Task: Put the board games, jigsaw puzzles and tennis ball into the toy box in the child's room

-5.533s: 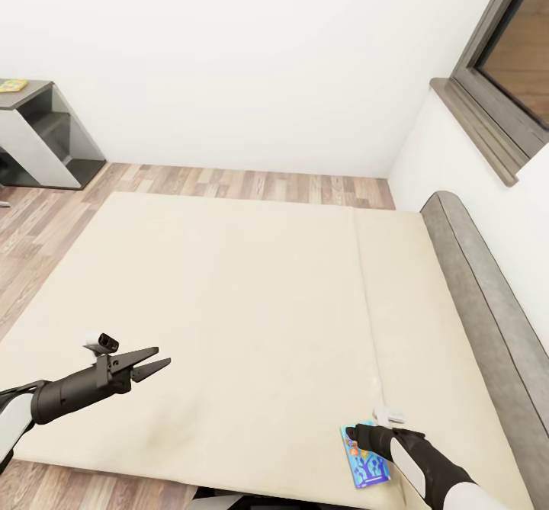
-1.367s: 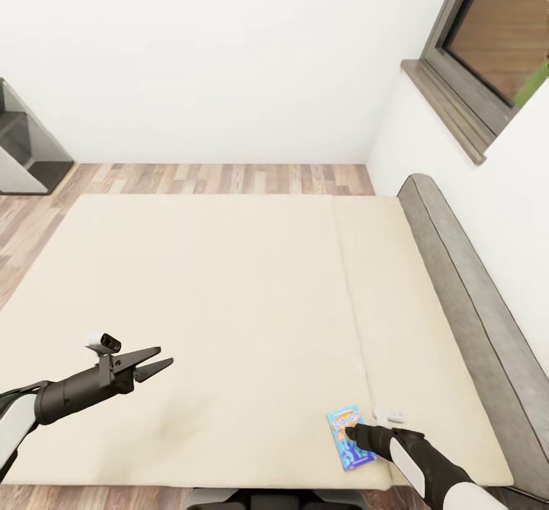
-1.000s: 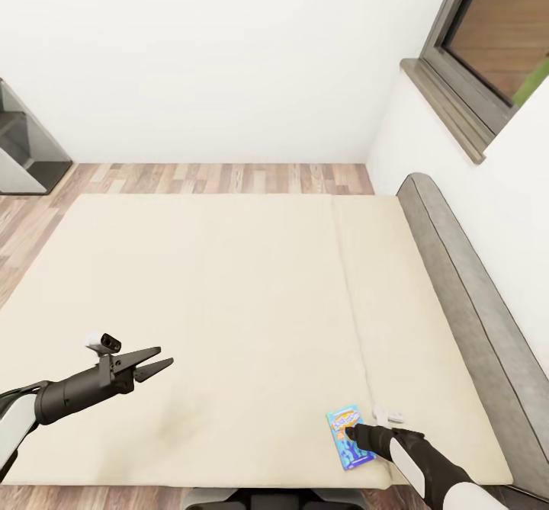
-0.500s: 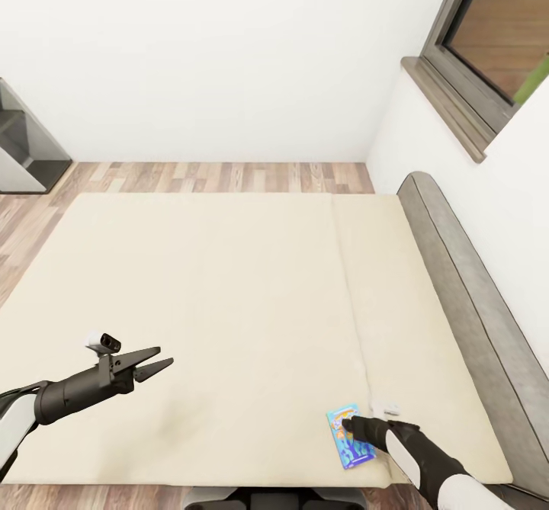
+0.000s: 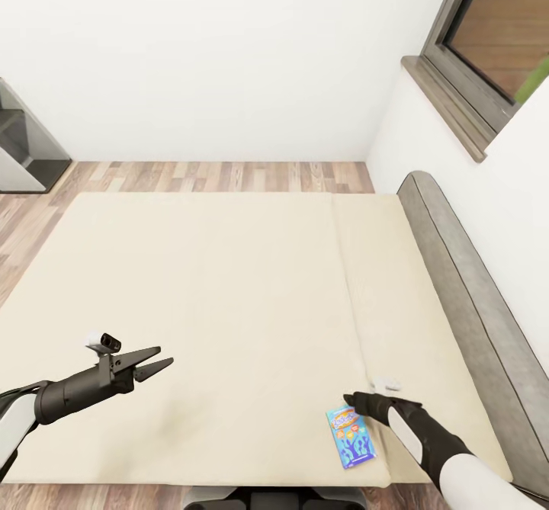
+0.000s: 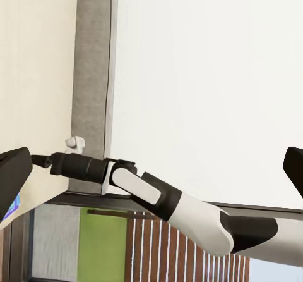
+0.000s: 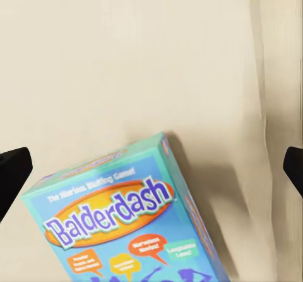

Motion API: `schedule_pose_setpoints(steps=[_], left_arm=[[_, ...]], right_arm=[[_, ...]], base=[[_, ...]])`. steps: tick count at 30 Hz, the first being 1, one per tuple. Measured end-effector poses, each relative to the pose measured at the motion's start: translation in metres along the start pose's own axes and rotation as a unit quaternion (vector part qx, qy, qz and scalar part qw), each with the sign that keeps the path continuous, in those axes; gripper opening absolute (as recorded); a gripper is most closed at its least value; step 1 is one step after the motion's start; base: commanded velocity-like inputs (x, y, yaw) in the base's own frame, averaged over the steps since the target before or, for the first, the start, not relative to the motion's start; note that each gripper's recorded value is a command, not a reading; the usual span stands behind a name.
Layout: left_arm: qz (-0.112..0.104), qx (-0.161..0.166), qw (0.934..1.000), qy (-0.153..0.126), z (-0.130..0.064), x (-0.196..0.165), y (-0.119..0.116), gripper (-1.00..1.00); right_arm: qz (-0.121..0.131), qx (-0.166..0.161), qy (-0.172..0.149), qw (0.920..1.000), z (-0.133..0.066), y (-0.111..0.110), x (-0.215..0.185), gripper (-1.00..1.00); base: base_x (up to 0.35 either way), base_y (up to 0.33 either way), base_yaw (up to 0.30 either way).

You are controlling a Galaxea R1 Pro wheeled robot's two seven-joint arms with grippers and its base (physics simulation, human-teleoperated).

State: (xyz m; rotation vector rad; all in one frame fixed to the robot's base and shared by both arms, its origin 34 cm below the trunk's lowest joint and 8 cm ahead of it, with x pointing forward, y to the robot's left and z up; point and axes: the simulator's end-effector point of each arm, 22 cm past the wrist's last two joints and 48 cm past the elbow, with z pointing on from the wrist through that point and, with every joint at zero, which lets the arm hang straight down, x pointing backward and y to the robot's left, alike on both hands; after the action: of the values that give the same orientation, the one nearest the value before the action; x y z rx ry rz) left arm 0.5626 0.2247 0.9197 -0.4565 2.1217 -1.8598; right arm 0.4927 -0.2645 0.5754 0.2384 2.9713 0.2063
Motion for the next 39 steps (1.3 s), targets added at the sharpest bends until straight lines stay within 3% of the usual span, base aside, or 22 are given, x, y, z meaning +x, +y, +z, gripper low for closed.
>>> schedule_pose_setpoints(steps=[8, 23, 39], left_arm=[[0.0, -0.007, 1.0, 0.0, 0.0, 0.0, 0.003, 1.0], [-0.004, -0.026, 0.9997, -0.002, 0.008, 0.003, 0.014, 1.0], [-0.011, -0.025, 0.9996, -0.002, 0.012, 0.006, 0.019, 1.0]], right_arm=[[-0.001, 0.003, -0.002, 1.0, -0.001, -0.004, -0.004, 1.0], [-0.003, 0.023, -0.002, 0.9997, -0.005, -0.035, -0.007, 1.0], [-0.009, 0.021, 0.01, 0.9997, 0.001, -0.029, 0.005, 1.0]], base=[[0.0, 0.0, 0.0], [0.0, 0.0, 0.0], [0.0, 0.0, 0.0]])
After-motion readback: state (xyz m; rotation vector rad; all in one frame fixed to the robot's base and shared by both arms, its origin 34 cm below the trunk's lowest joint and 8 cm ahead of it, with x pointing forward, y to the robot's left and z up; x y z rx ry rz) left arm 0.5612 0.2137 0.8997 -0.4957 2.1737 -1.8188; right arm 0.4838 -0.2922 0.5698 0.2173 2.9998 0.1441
